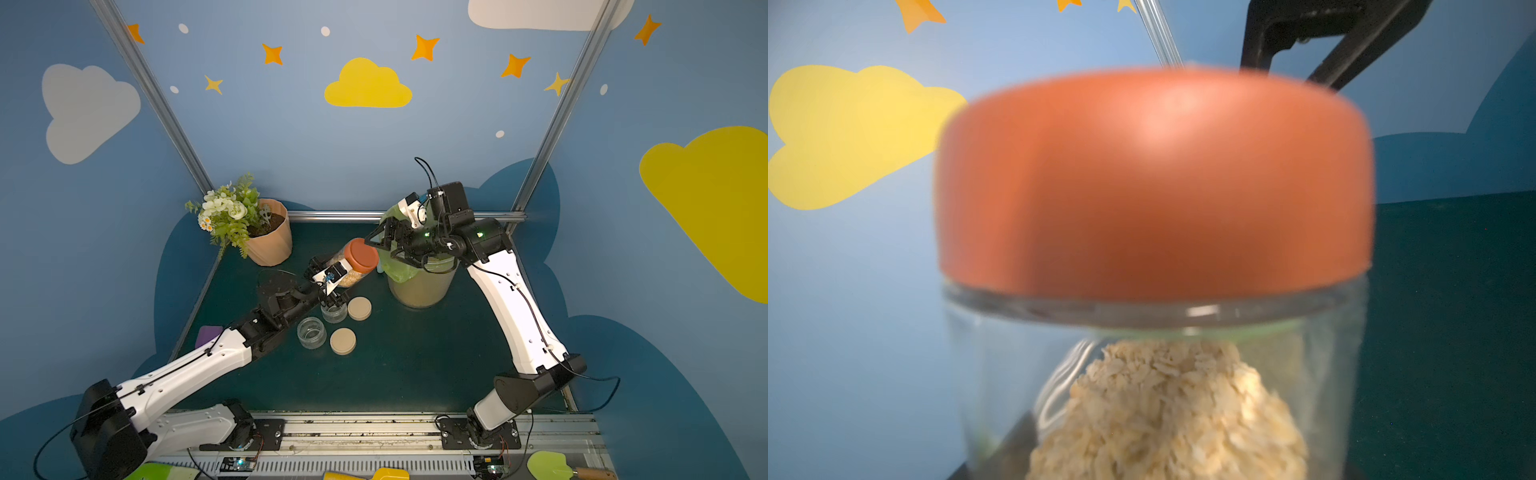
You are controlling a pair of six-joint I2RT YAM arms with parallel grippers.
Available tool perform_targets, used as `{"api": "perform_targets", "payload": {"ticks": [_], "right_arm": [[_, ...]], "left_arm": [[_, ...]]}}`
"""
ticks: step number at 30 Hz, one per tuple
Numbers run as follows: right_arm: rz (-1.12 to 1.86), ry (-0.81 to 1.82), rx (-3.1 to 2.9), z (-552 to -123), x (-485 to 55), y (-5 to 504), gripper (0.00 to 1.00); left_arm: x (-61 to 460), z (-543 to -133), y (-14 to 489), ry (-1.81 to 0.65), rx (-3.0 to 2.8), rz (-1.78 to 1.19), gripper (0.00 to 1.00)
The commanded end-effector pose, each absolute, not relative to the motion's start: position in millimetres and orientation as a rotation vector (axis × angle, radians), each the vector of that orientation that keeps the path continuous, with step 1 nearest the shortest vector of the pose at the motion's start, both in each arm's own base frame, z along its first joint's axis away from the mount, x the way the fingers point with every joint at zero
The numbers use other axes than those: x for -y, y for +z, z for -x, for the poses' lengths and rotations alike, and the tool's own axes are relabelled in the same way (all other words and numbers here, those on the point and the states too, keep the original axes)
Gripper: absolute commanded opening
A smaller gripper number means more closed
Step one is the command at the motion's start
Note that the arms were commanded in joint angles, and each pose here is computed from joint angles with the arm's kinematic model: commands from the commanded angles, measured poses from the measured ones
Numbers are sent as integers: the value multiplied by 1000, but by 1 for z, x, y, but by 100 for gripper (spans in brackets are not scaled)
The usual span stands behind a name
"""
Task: Empty expired oatmeal from jars
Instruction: Unscrew the lid from the jar.
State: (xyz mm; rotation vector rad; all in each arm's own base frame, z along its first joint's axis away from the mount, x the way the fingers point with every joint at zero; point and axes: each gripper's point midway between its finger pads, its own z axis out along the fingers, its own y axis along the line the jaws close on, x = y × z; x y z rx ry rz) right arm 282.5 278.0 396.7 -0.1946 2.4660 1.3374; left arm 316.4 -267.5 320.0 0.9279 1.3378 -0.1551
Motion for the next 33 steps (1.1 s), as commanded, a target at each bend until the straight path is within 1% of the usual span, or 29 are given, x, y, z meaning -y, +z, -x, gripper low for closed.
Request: {"api": "perform_targets", "payload": {"ticks": [1,6,13,17,21,24,28,31,33], "right_arm": [[202,1333,-2552,-272,-281,390,97],[270,1307,-2581,-270,-293,388,97],[360,1165,-2640,-269,-299,375,97],[430,1033,-2664,-266,-297,368,97],[453,1017,-2647,-268,-299,369,96],[475,1008,-2624,-268,-300,372,93],[549,948,-2590,-267,-298,372,78],[716,958,-2496,-259,-307,376,76],[862,985,-2391,-253,-317,383,72]], "left_arm": [[267,-316,367,-122,-1209,-880,3],[270,-316,364,-128,-1213,-886,3],[275,-313,370,-140,-1195,-896,3],[275,-313,371,-132,-1193,-896,4],[277,-313,370,-140,-1197,-900,3],[278,-314,368,-139,-1200,-902,3],[278,-307,373,-189,-1194,-890,3],[279,-293,378,-313,-1186,-890,3],[284,-279,384,-447,-1170,-907,3]]}}
